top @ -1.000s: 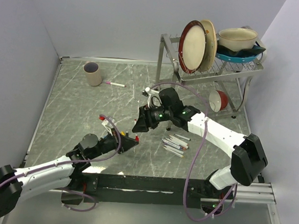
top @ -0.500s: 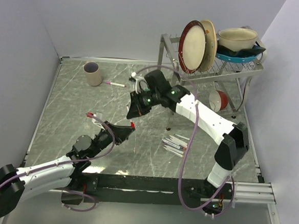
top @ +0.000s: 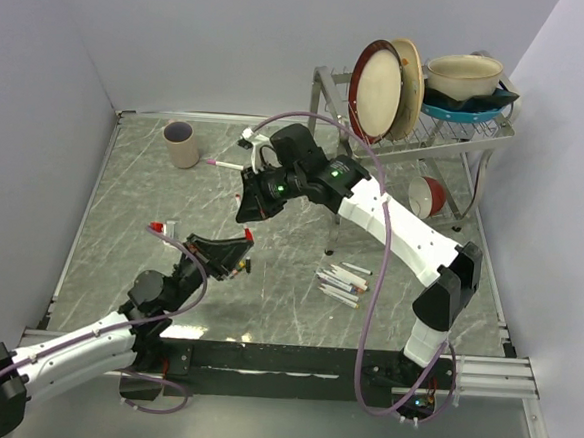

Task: Open the pen caps

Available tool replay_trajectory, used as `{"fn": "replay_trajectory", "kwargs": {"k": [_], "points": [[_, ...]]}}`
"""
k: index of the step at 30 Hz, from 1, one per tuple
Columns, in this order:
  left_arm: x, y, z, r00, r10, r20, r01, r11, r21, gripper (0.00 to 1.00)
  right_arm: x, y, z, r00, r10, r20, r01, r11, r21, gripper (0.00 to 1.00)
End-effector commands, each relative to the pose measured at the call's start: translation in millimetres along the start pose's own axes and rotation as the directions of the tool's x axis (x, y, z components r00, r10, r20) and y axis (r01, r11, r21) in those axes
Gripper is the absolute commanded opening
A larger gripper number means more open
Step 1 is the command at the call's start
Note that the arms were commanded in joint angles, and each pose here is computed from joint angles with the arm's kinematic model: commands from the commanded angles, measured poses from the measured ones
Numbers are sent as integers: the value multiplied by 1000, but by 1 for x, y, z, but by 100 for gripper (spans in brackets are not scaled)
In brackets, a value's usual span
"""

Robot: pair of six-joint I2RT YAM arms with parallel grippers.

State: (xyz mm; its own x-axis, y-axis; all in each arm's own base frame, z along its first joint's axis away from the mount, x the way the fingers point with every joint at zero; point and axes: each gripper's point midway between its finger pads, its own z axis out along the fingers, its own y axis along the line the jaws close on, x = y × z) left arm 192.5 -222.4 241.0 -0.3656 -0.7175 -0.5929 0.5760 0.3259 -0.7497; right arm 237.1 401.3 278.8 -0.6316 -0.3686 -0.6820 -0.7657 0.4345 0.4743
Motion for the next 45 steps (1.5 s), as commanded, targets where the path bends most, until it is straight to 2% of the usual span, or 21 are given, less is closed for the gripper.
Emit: {"fn": "replay_trajectory", "kwargs": {"k": [1, 8, 10, 11, 18, 21, 24, 25, 26, 27, 28, 29, 30, 31, 32, 34, 35, 36, 40, 43, 45], "points": [[93, 68, -55, 943, 14, -331, -58, 991, -123, 1, -110, 15, -50, 913, -168, 371, 151, 986, 76, 0], [104, 51, -49, 912, 122, -392, -162, 984, -70, 1, -126, 29, -67, 894, -186, 408, 174, 982, 67, 0], [118, 55, -55, 889, 154, -430, -207, 975, -80, 1, -129, 32, -72, 890, -190, 415, 180, 982, 62, 0], [114, 41, -46, 891, 182, -417, -224, 973, -52, 1, -131, 34, -75, 886, -192, 422, 185, 981, 57, 0], [150, 37, -48, 818, 269, -509, -333, 942, -37, 1, -138, 42, -93, 872, -186, 452, 192, 981, 33, 0], [152, 35, -45, 816, 284, -504, -354, 934, -45, 1, -139, 43, -100, 867, -192, 460, 198, 980, 37, 0], [139, 33, -43, 842, 277, -464, -346, 935, -71, 1, -128, 43, -98, 874, -227, 430, 237, 971, 31, 0], [135, 32, -44, 850, 273, -451, -343, 936, -80, 1, -121, 43, -98, 856, -317, 409, 328, 944, 45, 0], [128, 36, -44, 865, 261, -429, -341, 933, -118, 1, -101, 42, -90, 872, -346, 345, 366, 930, 8, 0], [116, 30, -42, 890, 241, -387, -311, 942, -129, 1, -90, 38, -89, 858, -410, 310, 428, 904, 8, 0], [114, 42, -49, 884, 242, -401, -332, 927, -174, 1, -81, 32, -89, 815, -510, 275, 522, 852, 32, 0], [108, 44, -51, 903, 206, -378, -302, 929, -215, 1, -59, 17, -79, 834, -513, 201, 518, 855, 34, 0], [87, 44, -49, 939, 180, -294, -262, 926, -270, 1, -53, 6, -84, 826, -536, 174, 527, 844, 96, 0], [87, 61, -60, 931, 180, -317, -287, 898, -334, 1, -43, -6, -81, 809, -573, 133, 561, 819, 121, 0], [80, 63, -62, 954, 125, -271, -226, 895, -384, 1, -15, -24, -70, 819, -571, 61, 562, 819, 118, 0], [58, 73, -68, 983, 85, -163, -154, 867, -474, 1, 4, -39, -77, 791, -611, 18, 599, 781, 176, 0], [57, 86, -79, 985, 61, -160, -138, 833, -536, 1, 32, -59, -68, 802, -595, -48, 593, 784, 185, 0], [51, 86, -80, 991, 47, -129, -110, 832, -544, 1, 42, -61, -73, 794, -605, -64, 604, 772, 199, 0], [41, 91, -85, 993, 39, -110, -96, 804, -587, 1, 113, -107, -70, 769, -575, -280, 634, 743, 216, 0], [30, 88, -77, 986, 84, -145, -155, 782, -604, 1, 177, -146, -66, 744, -499, -444, 633, 739, 232, 0], [25, 99, -69, 977, 117, -177, -204, 740, -641, 1, 190, -158, -65, 741, -479, -471, 634, 730, 254, 0]]}}
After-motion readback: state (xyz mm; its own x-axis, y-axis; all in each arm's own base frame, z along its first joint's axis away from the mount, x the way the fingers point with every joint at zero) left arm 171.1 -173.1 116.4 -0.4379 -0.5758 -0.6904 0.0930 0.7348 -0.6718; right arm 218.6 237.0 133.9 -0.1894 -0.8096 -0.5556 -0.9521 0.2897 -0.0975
